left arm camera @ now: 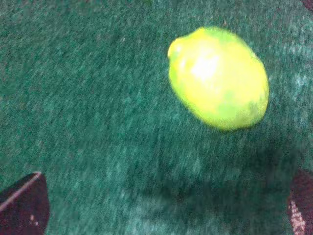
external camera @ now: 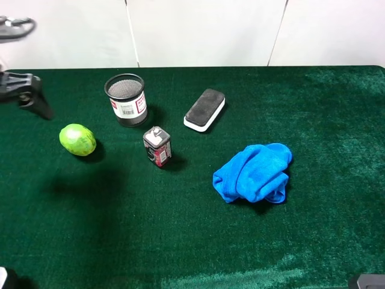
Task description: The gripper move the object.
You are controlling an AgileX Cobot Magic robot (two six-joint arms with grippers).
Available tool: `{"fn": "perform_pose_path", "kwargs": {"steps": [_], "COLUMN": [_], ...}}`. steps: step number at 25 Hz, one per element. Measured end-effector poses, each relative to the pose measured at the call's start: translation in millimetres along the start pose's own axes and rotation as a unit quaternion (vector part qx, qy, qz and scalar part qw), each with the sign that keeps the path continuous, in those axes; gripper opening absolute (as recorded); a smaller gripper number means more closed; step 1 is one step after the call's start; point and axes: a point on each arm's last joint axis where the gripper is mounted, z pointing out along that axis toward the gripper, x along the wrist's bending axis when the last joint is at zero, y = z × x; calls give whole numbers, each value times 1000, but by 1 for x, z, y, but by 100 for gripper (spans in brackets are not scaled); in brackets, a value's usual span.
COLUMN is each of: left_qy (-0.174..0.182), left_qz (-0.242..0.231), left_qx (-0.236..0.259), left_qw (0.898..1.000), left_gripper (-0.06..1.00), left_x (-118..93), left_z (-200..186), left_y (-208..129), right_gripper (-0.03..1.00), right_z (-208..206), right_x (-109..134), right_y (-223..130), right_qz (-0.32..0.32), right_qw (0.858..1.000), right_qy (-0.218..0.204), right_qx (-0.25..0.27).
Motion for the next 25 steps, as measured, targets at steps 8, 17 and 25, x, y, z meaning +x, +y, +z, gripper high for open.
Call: {"fn": "perform_pose_path", "kwargs": {"steps": [8,17,25], "left_qy": [16,13,3], "left_qz": [-14,-36,-47], "left_qx": [21,21,1], "left_qw": [1000,999,999], "left_gripper": [99,99,99], "left_x": [-27,-40,-42], "left_z": [52,94,116], "left_y": [10,15,21], "right_gripper": [70,70,70], "right_z": [0,0,0], "right_x": [0,0,0], "right_y": [0,0,0], "right_qz": [0,0,0], "right_qw": [1000,1000,1000], "right_qy": [0,0,0], "right_qx": [0,0,0]}}
